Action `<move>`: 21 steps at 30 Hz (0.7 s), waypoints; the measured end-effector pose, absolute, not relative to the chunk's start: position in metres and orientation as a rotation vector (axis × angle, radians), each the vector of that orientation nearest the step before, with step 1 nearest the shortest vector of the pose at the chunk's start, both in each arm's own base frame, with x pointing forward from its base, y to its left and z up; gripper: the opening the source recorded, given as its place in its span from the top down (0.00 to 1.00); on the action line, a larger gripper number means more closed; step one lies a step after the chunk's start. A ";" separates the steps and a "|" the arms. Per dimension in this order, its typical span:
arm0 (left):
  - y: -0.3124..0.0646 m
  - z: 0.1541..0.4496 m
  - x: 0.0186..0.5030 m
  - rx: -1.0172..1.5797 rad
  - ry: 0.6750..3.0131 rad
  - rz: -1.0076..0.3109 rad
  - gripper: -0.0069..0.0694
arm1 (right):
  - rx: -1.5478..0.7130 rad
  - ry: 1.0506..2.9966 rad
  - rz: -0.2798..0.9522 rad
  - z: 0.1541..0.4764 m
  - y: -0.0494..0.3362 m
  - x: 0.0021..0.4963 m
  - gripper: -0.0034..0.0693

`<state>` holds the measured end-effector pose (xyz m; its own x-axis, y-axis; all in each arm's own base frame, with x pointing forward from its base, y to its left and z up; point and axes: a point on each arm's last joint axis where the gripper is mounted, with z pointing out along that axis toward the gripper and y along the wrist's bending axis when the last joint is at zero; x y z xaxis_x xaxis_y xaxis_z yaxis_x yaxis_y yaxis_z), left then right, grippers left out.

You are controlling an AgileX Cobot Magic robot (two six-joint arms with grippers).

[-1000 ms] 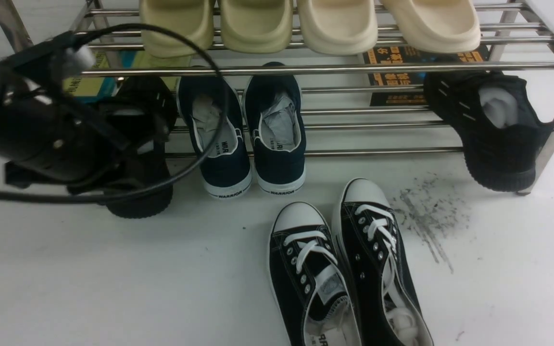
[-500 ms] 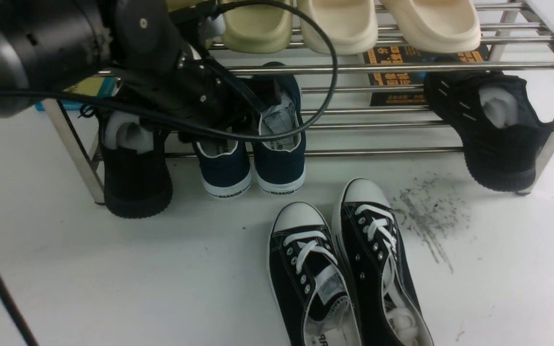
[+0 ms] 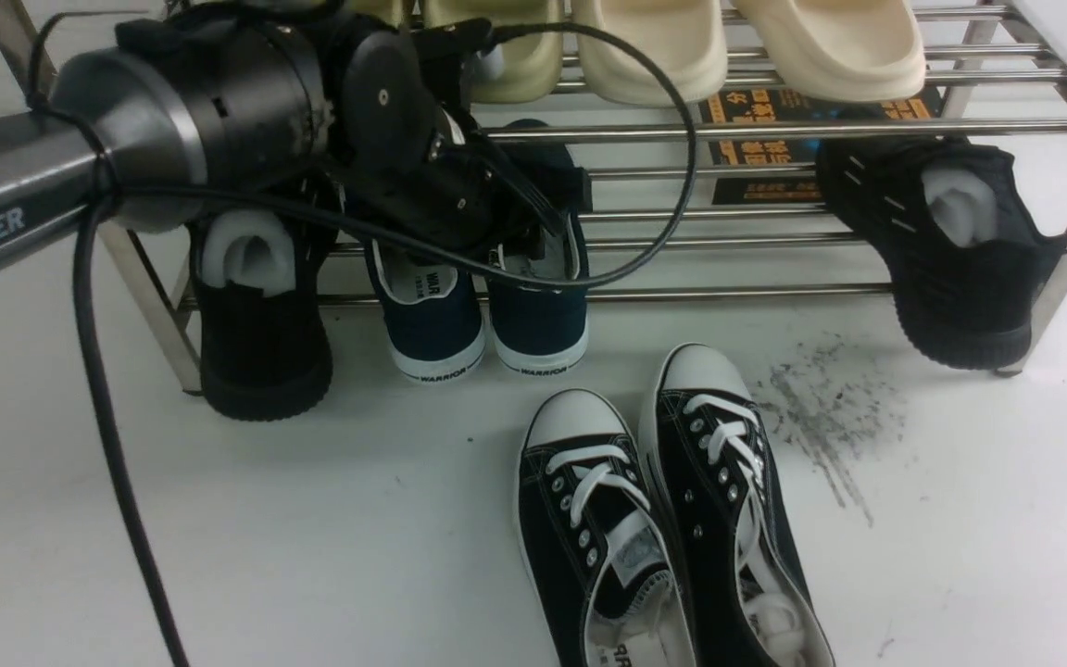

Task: Take the shoes off the shelf with your hand on the white table.
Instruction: 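Grasp a shoe standing on the lower shelf of the shoe rack with the left gripper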

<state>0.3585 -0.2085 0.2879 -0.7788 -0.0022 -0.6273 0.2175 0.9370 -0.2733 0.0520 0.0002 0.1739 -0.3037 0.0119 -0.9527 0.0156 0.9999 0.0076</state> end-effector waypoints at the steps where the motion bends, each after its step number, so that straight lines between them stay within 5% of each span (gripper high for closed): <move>1: -0.209 0.286 0.359 0.155 2.435 -0.433 0.44 | 0.020 1.879 -0.004 0.174 0.000 0.052 0.90; 17: -0.215 0.259 0.374 0.185 2.439 -0.390 0.45 | 0.020 1.879 -0.004 0.174 0.000 0.052 0.90; 21: -0.215 0.259 0.374 0.187 2.433 -0.390 0.52 | 0.020 1.879 -0.004 0.174 0.000 0.052 0.90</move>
<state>0.3740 -0.2150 0.2590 -0.7733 0.0348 -0.6330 0.2308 0.9454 -0.2300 0.0520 0.0002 0.1739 -0.3037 0.0119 -0.9527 0.0156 0.9999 0.0076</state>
